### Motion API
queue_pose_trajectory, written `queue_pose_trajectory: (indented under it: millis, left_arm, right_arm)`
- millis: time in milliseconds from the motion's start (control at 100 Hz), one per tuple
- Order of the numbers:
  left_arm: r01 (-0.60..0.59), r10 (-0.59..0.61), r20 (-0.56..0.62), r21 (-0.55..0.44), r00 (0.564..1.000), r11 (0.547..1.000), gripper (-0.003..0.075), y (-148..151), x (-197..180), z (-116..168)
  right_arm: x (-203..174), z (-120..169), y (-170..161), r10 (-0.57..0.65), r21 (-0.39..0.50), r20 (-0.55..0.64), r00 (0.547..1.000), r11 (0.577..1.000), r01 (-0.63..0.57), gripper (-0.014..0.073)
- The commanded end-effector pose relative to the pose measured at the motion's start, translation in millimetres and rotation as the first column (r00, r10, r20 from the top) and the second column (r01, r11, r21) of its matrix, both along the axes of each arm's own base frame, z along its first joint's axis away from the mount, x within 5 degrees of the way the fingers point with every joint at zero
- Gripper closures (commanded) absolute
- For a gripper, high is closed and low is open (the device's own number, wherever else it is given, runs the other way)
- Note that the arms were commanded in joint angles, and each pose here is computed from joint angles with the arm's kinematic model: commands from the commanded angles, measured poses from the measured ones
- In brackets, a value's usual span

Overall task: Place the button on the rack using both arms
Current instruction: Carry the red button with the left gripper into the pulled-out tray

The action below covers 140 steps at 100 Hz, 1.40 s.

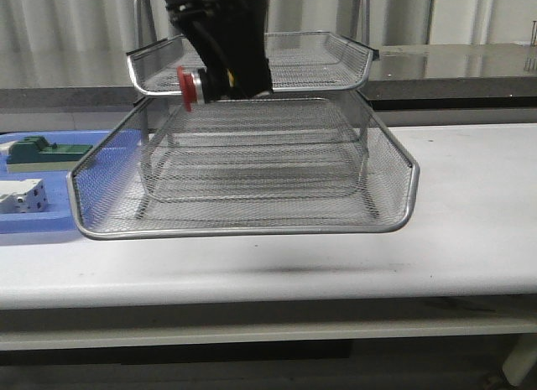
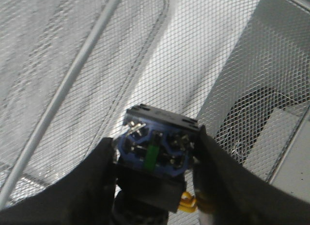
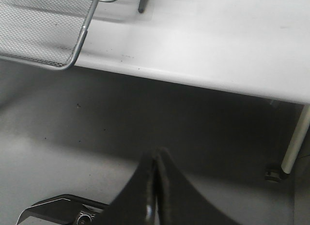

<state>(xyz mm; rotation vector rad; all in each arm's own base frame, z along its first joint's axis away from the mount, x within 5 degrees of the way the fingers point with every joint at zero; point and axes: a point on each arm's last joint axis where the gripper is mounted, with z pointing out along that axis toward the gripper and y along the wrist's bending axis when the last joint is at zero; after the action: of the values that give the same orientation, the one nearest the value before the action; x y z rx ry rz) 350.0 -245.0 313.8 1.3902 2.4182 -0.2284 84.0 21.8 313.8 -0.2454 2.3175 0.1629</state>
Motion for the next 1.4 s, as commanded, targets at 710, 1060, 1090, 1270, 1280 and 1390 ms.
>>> queue_pose_trajectory:
  millis: [710, 1060, 1090, 1270, 1280, 1390]
  left_arm:
    - [0.054, -0.055, -0.031, -0.017, 0.998, 0.998, 0.051, -21.6, -11.0, -2.4]
    - [0.054, -0.055, -0.031, -0.017, 0.998, 0.998, 0.023, -21.6, -11.0, -2.4]
    - [0.054, -0.055, -0.031, -0.017, 0.998, 0.998, 0.023, -21.6, -11.0, -2.4]
    - [0.054, -0.055, -0.025, -0.021, 0.998, 0.998, 0.023, -21.5, -11.1, 0.0]
    - [0.054, -0.055, -0.025, -0.021, 0.998, 0.998, 0.023, -21.5, -11.1, 0.0]
    - [0.053, -0.053, -0.003, -0.036, 0.999, 0.998, 0.023, -19.1, -14.5, 10.7]
  right_arm:
    - [3.3, 12.0, -0.2, -0.007, 0.011, 0.078, 0.997, 1.0, 0.006, 0.0655]
    - [3.3, 12.0, -0.2, -0.007, 0.011, 0.078, 0.997, 1.0, 0.006, 0.0655]
    - [3.3, 12.0, -0.2, -0.007, 0.011, 0.078, 0.997, 1.0, 0.006, 0.0655]
    - [3.3, 12.0, -0.2, -0.007, 0.011, 0.078, 0.997, 1.0, 0.006, 0.0655]
    - [3.3, 12.0, -0.2, -0.007, 0.011, 0.078, 0.997, 1.0, 0.006, 0.0655]
    - [3.3, 12.0, -0.2, -0.007, 0.011, 0.078, 0.997, 1.0, 0.006, 0.0655]
